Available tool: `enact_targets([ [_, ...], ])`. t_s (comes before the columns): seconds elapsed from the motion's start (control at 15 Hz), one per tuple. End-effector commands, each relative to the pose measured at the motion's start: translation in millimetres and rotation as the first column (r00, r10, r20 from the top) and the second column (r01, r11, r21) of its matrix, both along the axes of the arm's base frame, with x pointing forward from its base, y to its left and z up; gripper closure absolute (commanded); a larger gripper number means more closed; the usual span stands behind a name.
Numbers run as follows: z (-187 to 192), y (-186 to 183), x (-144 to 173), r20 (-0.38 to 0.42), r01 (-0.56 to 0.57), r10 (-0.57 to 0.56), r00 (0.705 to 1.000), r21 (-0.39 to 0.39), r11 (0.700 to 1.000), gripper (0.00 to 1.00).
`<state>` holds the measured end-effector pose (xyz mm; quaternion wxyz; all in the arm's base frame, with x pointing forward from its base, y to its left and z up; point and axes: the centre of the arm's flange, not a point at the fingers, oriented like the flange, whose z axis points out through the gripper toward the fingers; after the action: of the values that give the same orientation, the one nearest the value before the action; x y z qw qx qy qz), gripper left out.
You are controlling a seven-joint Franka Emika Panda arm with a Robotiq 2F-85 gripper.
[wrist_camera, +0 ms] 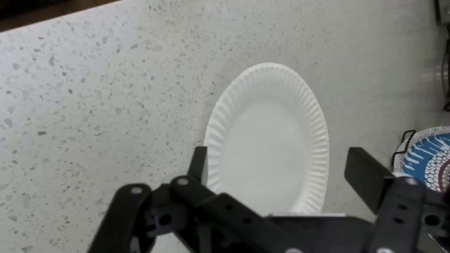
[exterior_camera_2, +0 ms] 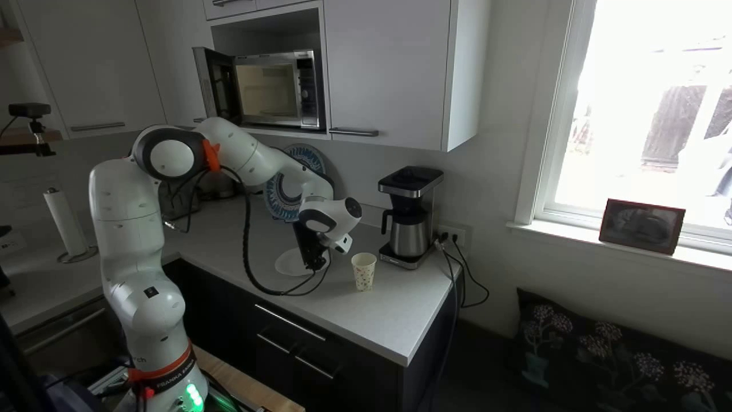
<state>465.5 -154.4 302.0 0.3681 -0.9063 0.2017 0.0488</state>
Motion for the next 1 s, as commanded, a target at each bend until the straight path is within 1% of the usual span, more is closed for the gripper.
enact_targets([
  [0.0, -15.2, -2.7, 14.7, 0.004, 0.035, -0.035, 0.999, -0.016, 0.999, 0.0],
  [0.4, -27.4, -4.7, 20.3, 0.001, 0.011, -0.011, 1.0, -0.067, 0.998, 0.0],
  [0.6, -35.2, -3.5, 21.8, -0.012, -0.008, 0.007, 1.0, -0.089, 0.996, 0.0],
  [0.93, -46.9, 0.4, 22.8, 0.001, 0.009, -0.009, 1.0, -0.111, 0.994, 0.0],
])
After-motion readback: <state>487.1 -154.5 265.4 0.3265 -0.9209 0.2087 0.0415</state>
